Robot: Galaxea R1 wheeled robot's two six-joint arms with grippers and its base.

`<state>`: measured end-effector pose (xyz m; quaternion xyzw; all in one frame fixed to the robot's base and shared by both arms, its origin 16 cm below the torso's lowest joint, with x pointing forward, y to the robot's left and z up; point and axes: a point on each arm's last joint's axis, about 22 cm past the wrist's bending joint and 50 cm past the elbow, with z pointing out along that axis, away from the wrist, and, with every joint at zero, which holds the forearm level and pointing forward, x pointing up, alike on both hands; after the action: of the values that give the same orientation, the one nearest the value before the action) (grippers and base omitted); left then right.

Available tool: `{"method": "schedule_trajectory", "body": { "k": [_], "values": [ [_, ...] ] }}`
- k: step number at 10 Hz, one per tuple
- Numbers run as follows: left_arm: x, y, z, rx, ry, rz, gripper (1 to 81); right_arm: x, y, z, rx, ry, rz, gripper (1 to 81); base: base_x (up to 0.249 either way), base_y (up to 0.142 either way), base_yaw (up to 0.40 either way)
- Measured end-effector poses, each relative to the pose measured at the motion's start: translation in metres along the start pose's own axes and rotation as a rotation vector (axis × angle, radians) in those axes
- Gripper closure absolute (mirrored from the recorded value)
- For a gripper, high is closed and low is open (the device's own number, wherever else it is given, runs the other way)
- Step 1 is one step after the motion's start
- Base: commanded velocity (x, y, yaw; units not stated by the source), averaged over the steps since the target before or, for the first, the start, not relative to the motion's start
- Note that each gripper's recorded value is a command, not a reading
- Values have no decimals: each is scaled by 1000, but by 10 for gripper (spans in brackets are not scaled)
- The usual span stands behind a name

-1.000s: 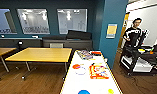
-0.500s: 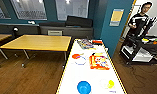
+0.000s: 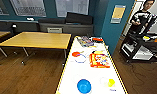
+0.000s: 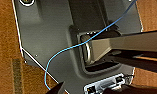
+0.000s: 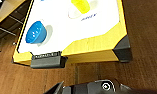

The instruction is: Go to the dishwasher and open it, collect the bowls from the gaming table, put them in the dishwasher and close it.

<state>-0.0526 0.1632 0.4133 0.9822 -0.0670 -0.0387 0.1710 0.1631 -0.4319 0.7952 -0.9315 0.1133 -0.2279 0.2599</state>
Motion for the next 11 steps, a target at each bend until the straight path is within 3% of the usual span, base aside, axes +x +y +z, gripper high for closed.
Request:
{"method": "schedule_trajectory", "body": {
  "k": [2, 5, 6, 8, 11],
  "values": [
    [-1, -1, 0, 2, -3, -16, 10, 51, -22, 6, 25, 11, -52, 10, 0, 0, 0],
    [-1, -1, 0, 3, -3, -21, 10, 121, -34, 4, 5, -1, -103, 10, 0, 0, 0],
    [-2, 0, 0, 2, -5, -23, 10, 140, -36, 1, -10, -14, -97, 10, 0, 0, 0],
    [-1, -1, 0, 3, -4, -24, 10, 174, -19, -9, -83, -28, -30, 10, 0, 0, 0],
    [-2, -3, -1, 6, -6, -27, 10, 207, 6, 6, -143, -31, 41, 10, 0, 0, 0]
  ]
}}
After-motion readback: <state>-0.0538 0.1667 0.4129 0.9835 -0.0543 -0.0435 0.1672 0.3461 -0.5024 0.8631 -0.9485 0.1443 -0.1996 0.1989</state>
